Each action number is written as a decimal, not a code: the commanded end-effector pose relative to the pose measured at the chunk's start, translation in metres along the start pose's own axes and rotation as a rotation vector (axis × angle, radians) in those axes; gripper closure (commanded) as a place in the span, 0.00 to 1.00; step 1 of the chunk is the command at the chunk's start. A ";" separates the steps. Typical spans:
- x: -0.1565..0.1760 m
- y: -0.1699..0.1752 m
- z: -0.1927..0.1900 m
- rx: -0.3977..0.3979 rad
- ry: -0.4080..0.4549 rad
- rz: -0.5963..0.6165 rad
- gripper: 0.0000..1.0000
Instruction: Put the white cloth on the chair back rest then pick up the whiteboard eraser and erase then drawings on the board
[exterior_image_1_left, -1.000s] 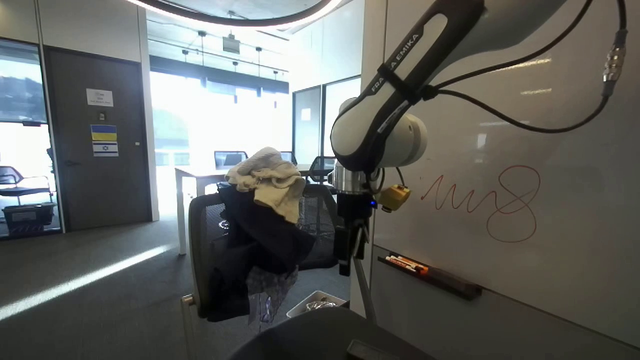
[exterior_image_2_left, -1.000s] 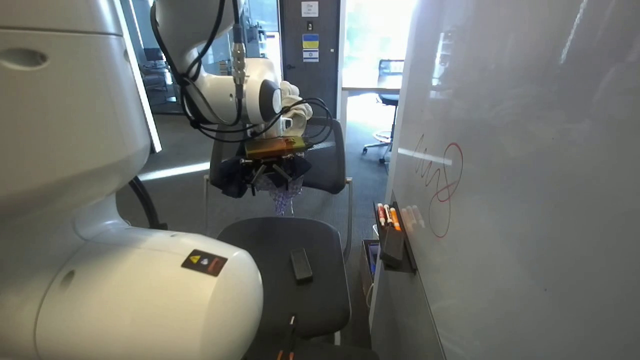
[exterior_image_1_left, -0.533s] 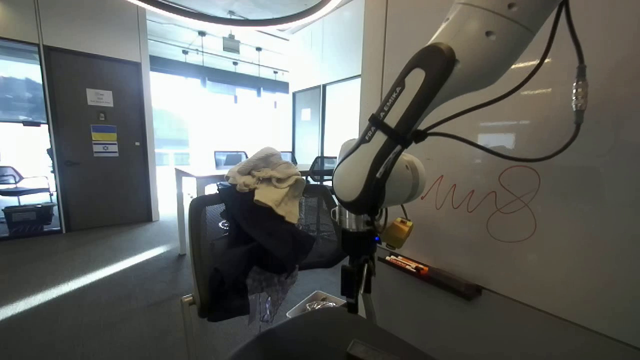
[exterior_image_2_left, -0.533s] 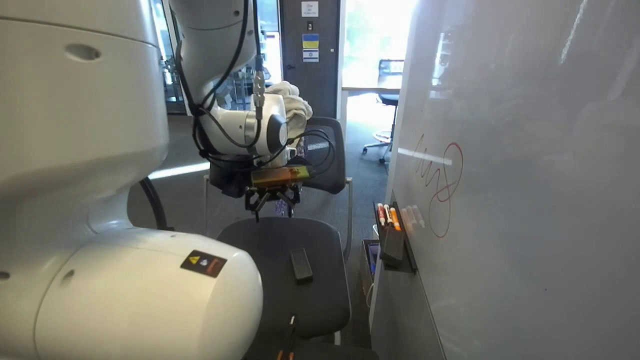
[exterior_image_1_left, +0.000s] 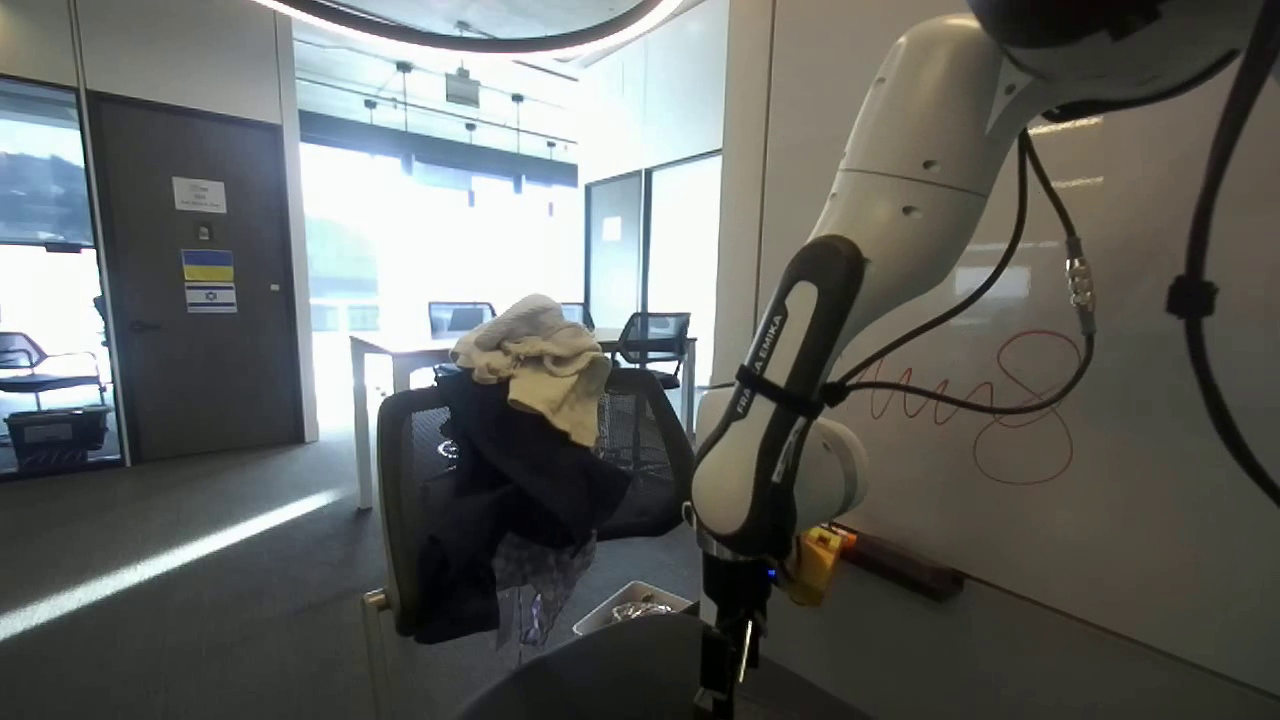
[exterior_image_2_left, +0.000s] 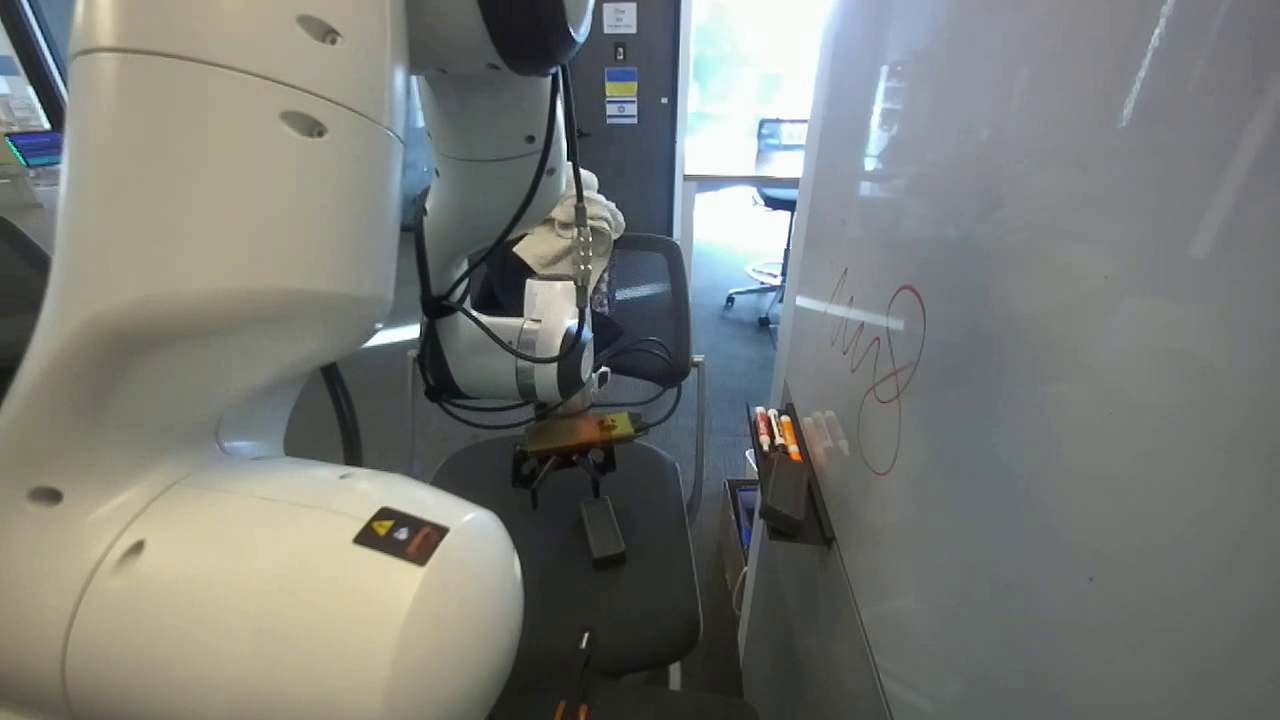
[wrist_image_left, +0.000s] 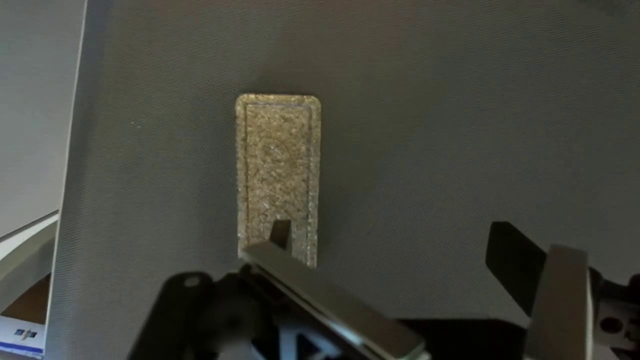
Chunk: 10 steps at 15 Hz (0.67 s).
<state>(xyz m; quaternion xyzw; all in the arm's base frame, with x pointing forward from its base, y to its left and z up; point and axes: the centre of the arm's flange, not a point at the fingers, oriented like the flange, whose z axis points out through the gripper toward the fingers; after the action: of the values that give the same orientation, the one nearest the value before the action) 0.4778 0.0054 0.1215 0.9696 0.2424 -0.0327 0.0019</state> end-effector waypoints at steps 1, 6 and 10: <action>0.002 0.008 0.038 -0.077 0.022 -0.011 0.00; 0.002 0.018 0.065 -0.131 0.043 -0.033 0.00; 0.010 0.024 0.079 -0.136 0.045 -0.032 0.00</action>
<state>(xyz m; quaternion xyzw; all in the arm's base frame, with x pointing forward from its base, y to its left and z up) 0.4808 -0.0156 0.0561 0.9641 0.2603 -0.0076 0.0513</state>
